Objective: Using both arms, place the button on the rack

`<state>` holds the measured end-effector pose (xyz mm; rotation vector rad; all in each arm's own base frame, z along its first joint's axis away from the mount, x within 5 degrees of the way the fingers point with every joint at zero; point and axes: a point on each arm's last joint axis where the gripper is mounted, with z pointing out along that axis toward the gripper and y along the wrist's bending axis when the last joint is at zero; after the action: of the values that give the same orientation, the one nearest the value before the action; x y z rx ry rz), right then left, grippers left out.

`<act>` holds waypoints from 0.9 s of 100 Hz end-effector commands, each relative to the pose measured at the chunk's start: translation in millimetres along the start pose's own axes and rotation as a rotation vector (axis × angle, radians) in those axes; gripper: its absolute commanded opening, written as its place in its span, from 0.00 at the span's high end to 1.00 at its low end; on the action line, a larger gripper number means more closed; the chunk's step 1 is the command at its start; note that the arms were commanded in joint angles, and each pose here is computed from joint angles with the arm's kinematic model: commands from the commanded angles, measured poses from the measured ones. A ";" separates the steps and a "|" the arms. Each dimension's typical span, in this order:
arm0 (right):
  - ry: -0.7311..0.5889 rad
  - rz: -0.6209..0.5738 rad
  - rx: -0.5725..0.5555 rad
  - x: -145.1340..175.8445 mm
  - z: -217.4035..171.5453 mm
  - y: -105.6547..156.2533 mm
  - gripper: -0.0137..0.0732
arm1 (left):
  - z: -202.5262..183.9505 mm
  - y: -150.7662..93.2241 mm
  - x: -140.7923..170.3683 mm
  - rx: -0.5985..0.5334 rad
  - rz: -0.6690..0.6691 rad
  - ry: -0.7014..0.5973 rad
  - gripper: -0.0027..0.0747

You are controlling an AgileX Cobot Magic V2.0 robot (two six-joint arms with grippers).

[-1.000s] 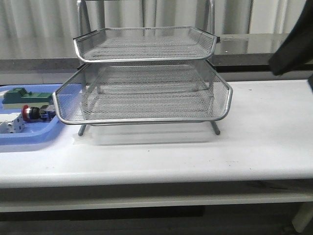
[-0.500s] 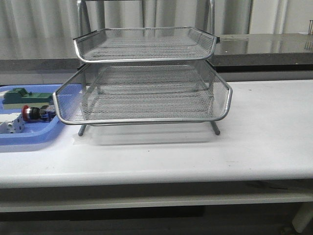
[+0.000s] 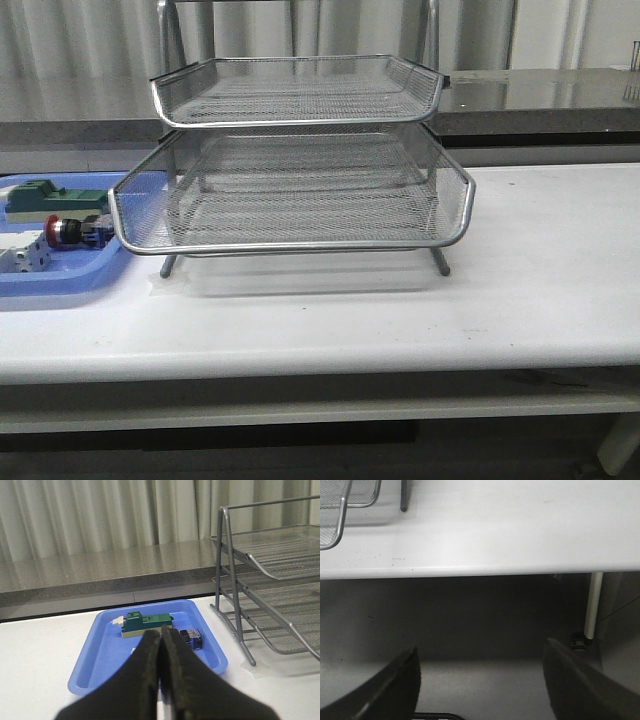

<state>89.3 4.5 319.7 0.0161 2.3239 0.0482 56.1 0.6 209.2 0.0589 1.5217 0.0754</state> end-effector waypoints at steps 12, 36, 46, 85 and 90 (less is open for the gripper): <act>-0.081 -0.005 0.009 -10.7 -5.9 -0.8 0.32 | 0.2 -1.4 7.4 0.006 -0.008 -0.048 0.99; -0.085 -0.005 0.009 -11.1 -5.9 -0.8 0.76 | 0.2 -1.4 7.4 0.006 -0.008 -0.048 0.99; -0.084 -0.005 0.009 -11.0 -5.9 -0.8 0.92 | 0.2 -1.4 7.4 0.006 -0.008 -0.048 0.99; -0.073 -0.004 0.009 -9.9 -5.6 -0.8 0.92 | 0.2 -1.4 7.4 0.006 -0.008 -0.048 0.99; -0.073 -0.004 0.009 -9.9 -5.6 -0.8 0.92 | 0.2 -1.4 7.4 0.006 -0.008 -0.048 0.99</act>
<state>89.2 4.5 319.5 0.0162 2.3263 0.0480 56.1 0.6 209.2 0.0589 1.5217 0.0754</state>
